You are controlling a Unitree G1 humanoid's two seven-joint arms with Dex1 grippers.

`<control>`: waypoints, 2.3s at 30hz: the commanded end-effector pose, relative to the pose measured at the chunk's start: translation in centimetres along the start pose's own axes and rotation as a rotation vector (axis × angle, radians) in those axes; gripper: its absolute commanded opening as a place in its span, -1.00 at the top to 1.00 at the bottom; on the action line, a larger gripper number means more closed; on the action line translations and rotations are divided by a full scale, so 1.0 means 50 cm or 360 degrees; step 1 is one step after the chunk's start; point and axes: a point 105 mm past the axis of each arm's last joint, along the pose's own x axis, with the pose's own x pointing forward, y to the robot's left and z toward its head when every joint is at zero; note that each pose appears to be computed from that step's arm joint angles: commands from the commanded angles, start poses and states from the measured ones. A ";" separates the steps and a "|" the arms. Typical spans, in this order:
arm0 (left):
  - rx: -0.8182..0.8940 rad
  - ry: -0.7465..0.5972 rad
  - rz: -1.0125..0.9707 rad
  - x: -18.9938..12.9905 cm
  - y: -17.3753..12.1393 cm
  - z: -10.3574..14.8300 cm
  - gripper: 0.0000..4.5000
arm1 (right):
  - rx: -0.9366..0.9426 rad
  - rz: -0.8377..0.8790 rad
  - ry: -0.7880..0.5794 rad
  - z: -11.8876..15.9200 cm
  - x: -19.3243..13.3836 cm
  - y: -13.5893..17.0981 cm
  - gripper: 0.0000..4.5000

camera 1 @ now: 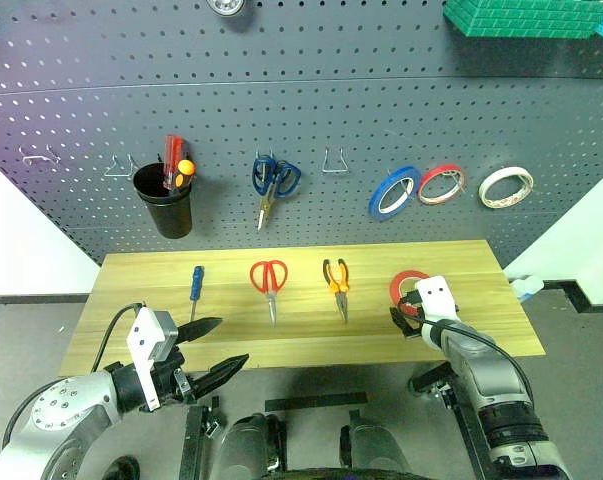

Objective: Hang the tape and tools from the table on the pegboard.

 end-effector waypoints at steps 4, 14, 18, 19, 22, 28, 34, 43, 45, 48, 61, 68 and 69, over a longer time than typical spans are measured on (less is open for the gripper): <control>0.0044 -0.0025 -0.0015 -0.001 -0.001 0.009 -0.99 | 0.0001 -0.0028 -0.0017 0.030 0.015 -0.027 -1.00; 0.0043 -0.0039 -0.0016 0.004 -0.013 0.004 -0.99 | -0.0040 0.0139 0.0100 0.009 0.035 0.003 -1.00; 0.0055 -0.0049 -0.0012 0.003 -0.008 0.013 -0.99 | -0.0033 0.0129 0.0102 0.016 0.042 -0.008 -1.00; 0.0059 -0.0050 -0.0010 0.002 -0.007 0.014 -0.99 | -0.0026 0.0125 0.0105 0.017 0.043 -0.013 -1.00; 0.0061 -0.0054 -0.0015 0.001 -0.005 0.019 -0.99 | -0.0028 0.0114 0.0096 0.022 0.047 -0.022 -1.00; 0.0033 -0.0077 -0.0073 -0.014 -0.009 0.032 -0.99 | -0.0046 0.0116 0.0080 0.026 0.055 -0.022 -1.00; 0.0012 -0.0090 -0.0164 -0.044 -0.016 0.031 -0.99 | -0.0011 0.0127 0.0103 0.009 0.061 -0.016 -1.00; 0.0039 -0.0057 -0.0149 -0.066 0.000 0.007 -0.99 | -0.0022 0.0162 0.0095 0.018 0.070 -0.012 -1.00; 0.0045 -0.0049 -0.0147 -0.067 -0.001 -0.001 -0.99 | -0.0034 0.0168 0.0102 0.018 0.072 -0.012 -1.00; 0.0047 -0.0045 -0.0142 -0.067 -0.004 -0.012 -0.99 | -0.0046 0.0177 0.0157 0.007 0.075 -0.011 -1.00; 0.0069 -0.0037 -0.0124 -0.066 -0.002 -0.024 -1.00 | -0.0008 0.0212 0.0281 -0.025 0.077 0.001 0.01; 0.0093 -0.0040 -0.0130 -0.056 0.000 -0.011 -1.00 | -0.0038 0.0211 0.0249 -0.017 0.078 0.002 0.71; 0.0096 -0.0042 -0.0130 -0.055 0.000 -0.009 -1.00 | -0.0038 0.0212 0.0246 -0.016 0.078 0.002 0.71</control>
